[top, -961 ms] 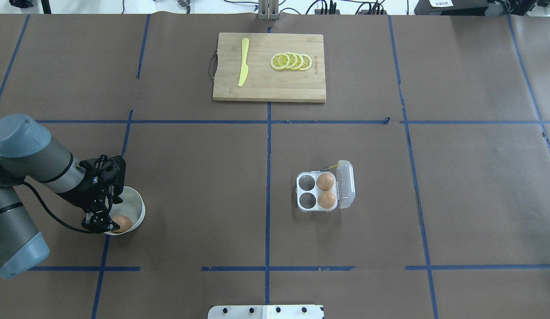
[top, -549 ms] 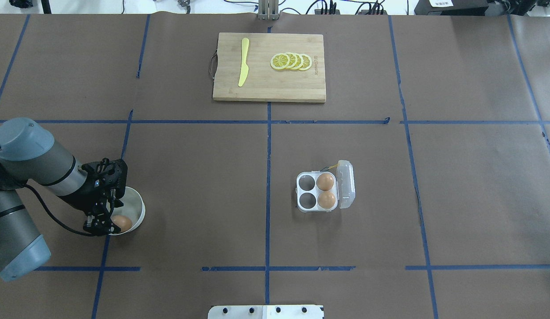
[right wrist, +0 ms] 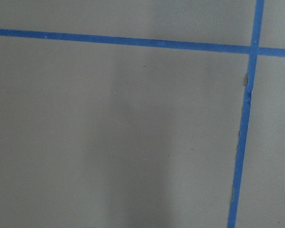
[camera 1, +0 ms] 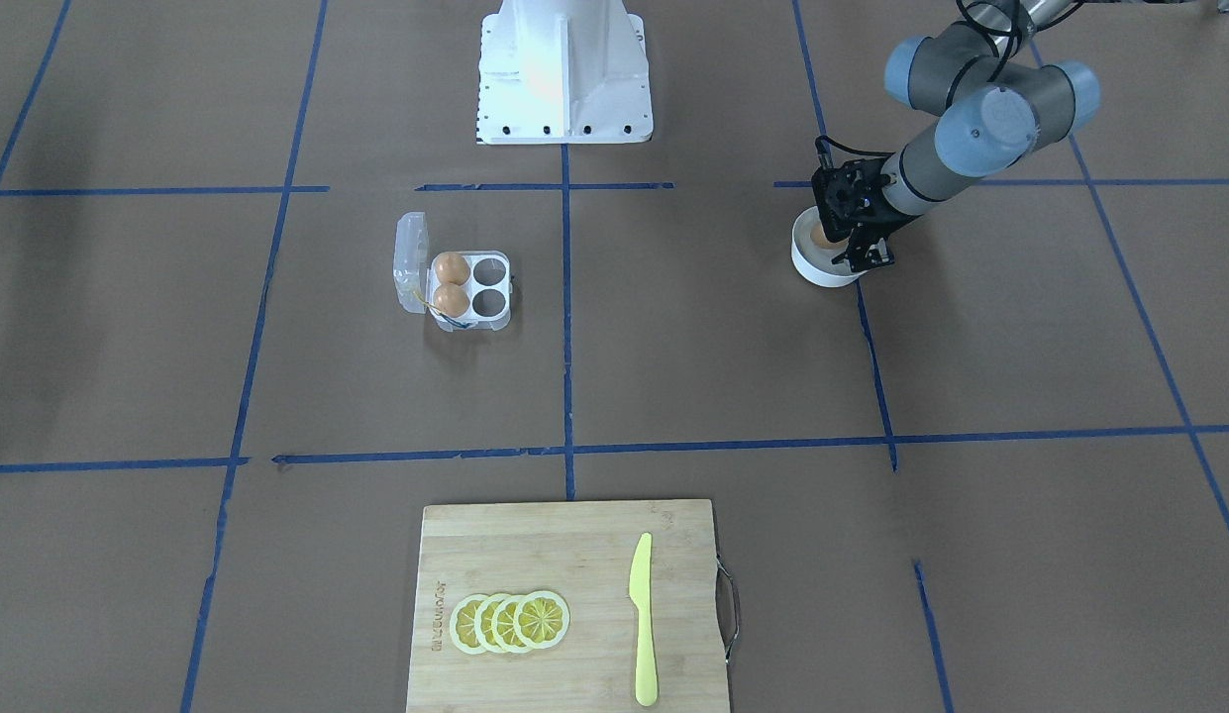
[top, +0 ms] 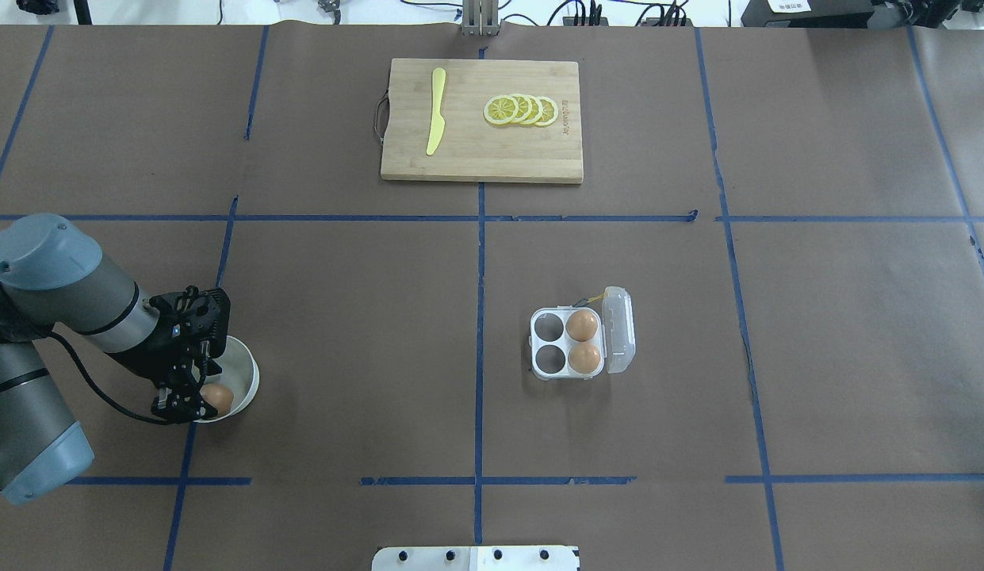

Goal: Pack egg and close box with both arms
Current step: 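Close the left gripper around the brown egg inside the bowl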

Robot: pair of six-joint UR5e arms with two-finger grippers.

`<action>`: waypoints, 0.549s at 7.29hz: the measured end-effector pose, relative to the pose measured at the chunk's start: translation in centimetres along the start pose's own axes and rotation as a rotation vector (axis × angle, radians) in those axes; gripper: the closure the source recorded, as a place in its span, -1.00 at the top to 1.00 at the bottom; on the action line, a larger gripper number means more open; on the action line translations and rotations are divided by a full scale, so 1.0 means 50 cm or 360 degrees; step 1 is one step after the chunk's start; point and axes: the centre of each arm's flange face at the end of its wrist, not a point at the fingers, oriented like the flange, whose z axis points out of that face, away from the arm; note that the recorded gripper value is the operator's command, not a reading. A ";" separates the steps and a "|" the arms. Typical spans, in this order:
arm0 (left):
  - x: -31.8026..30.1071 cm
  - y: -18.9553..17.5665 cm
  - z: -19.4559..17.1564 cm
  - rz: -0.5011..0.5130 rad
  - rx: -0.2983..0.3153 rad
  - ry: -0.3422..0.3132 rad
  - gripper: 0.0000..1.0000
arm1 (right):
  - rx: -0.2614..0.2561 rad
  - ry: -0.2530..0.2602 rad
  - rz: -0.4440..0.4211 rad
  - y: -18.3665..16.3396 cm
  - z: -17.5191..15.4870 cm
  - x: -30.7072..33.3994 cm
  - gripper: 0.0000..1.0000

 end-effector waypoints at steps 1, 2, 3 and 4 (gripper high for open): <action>-0.004 -0.003 0.004 -0.0008 -0.0010 0.0003 0.01 | 0.0001 0.0000 -0.0001 -0.001 0.000 0.000 1.00; -0.007 -0.013 0.004 -0.0026 -0.0034 0.0008 -0.36 | 0.0001 0.0000 -0.0001 -0.001 0.000 -0.001 1.00; -0.010 -0.029 0.002 -0.0054 -0.0071 0.0012 -0.51 | 0.0000 0.0000 -0.0001 -0.001 0.000 -0.001 1.00; -0.013 -0.040 0.000 -0.0080 -0.0108 0.0009 -0.38 | 0.0000 0.0000 0.0000 -0.001 0.000 0.000 1.00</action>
